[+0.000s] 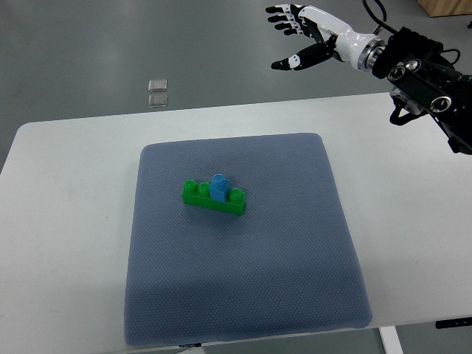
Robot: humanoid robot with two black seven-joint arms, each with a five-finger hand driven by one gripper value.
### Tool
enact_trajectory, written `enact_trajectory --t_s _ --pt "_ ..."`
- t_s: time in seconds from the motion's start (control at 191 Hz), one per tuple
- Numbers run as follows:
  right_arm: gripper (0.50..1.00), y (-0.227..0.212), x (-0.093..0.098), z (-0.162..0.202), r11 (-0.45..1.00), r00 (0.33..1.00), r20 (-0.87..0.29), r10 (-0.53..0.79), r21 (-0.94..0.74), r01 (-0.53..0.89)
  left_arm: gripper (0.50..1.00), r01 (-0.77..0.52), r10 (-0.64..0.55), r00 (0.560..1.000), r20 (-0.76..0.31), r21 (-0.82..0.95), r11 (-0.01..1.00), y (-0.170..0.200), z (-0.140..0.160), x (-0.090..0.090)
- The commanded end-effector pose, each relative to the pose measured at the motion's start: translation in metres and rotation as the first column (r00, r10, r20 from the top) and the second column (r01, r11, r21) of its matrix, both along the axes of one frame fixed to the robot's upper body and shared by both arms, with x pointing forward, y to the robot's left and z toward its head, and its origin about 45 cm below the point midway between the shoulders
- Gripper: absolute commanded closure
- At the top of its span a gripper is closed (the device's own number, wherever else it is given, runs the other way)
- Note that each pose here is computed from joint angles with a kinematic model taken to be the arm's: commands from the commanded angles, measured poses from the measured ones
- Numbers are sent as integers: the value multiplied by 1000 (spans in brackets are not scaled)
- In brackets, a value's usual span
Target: Stack blue block on green block with right hand
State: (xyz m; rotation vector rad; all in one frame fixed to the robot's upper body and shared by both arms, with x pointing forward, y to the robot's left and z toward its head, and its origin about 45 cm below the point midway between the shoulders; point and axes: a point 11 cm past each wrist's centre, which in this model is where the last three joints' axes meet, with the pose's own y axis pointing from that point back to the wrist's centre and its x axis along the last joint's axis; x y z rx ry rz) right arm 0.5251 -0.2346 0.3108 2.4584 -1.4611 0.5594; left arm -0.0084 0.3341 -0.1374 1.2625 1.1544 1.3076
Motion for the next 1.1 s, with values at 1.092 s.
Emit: enact_trajectory --t_s 1.092 --pt "589 -28 -32 -120 506 848 -463 -258 683 527 500 0 0 1000 -1 0 1000 0 0 -1"
